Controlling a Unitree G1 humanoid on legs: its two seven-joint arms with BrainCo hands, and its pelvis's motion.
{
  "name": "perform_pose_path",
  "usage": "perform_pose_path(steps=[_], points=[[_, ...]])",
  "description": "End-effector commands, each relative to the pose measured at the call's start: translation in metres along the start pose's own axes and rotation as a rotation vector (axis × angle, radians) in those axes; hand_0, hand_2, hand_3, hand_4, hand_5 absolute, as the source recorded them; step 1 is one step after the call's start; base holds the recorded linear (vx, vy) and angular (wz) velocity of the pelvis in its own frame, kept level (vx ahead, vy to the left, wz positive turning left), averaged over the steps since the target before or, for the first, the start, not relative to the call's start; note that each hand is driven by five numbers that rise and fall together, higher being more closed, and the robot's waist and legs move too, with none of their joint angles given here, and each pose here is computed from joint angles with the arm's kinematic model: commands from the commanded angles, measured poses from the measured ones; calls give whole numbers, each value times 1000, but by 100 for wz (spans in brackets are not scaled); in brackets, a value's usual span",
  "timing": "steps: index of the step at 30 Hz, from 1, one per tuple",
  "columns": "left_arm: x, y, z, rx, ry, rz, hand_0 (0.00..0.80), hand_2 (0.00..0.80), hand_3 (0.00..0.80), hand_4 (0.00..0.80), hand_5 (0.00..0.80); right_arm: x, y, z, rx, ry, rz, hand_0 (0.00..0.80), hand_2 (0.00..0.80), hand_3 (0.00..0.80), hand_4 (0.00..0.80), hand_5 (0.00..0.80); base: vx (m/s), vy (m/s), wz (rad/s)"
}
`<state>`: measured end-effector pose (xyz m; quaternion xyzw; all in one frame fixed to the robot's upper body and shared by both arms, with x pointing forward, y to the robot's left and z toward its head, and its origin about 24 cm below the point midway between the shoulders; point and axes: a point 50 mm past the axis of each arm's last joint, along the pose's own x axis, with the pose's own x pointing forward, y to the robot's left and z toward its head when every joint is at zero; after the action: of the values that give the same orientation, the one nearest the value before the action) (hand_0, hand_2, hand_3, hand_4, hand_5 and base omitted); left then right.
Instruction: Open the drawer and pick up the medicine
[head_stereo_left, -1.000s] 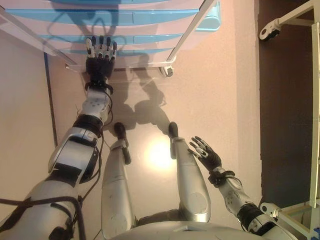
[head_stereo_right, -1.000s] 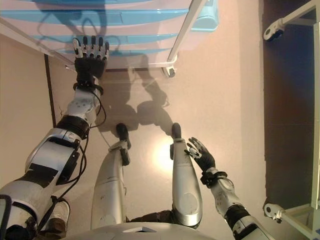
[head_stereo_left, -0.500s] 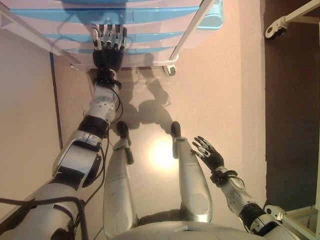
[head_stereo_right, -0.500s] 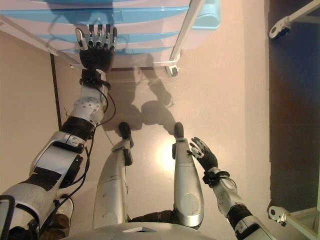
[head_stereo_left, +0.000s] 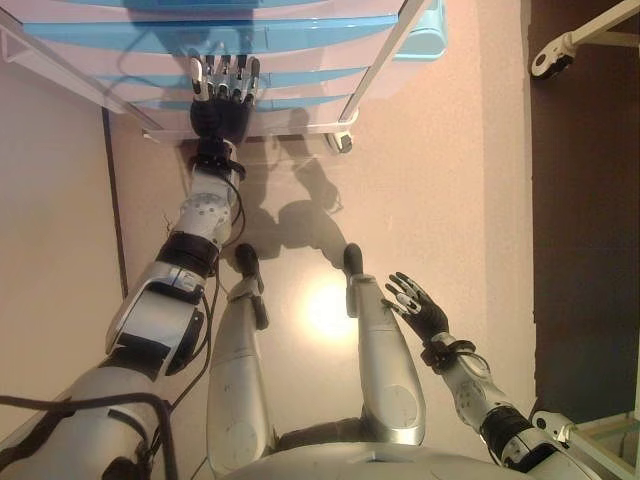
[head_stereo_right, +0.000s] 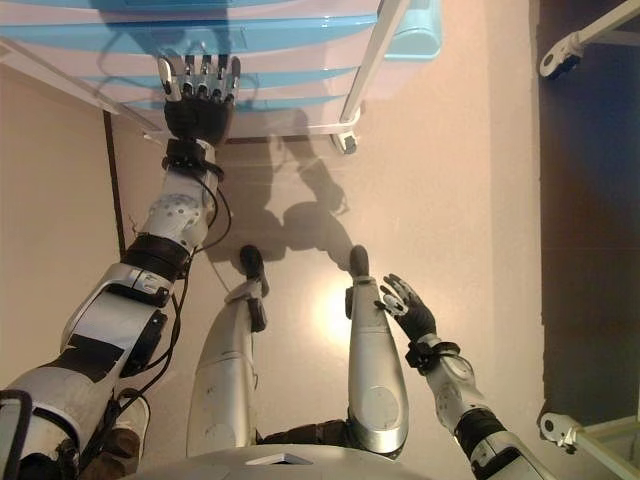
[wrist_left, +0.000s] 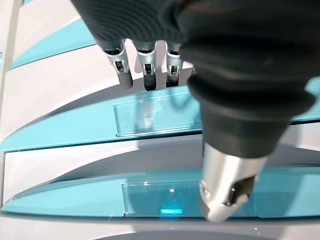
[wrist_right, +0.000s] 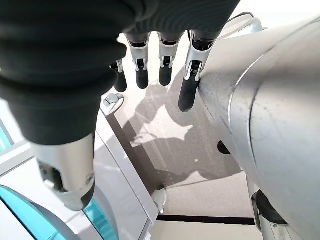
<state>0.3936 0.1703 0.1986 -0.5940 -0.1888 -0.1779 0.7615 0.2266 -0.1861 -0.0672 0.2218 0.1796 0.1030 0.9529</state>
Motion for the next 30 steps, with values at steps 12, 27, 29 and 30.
perform_pose_path(steps=[12,27,29,30], points=[[33,-118,1,-28,-137,-613,0,0,0,0,0,-28,-5,-33,9,131,20,0,0,0,0,0,0,0,0],[28,-136,-5,-65,-182,-764,0,0,0,0,0,-25,-7,-31,14,127,3,0,0,0,0,0,0,0,0],[27,-137,-7,-61,-179,-780,0,0,0,0,0,-25,-8,-31,14,126,2,0,0,0,0,0,0,0,0],[27,-138,-8,-60,-177,-785,160,160,160,160,160,-24,-8,-31,15,125,0,0,0,0,0,0,0,0,0]])
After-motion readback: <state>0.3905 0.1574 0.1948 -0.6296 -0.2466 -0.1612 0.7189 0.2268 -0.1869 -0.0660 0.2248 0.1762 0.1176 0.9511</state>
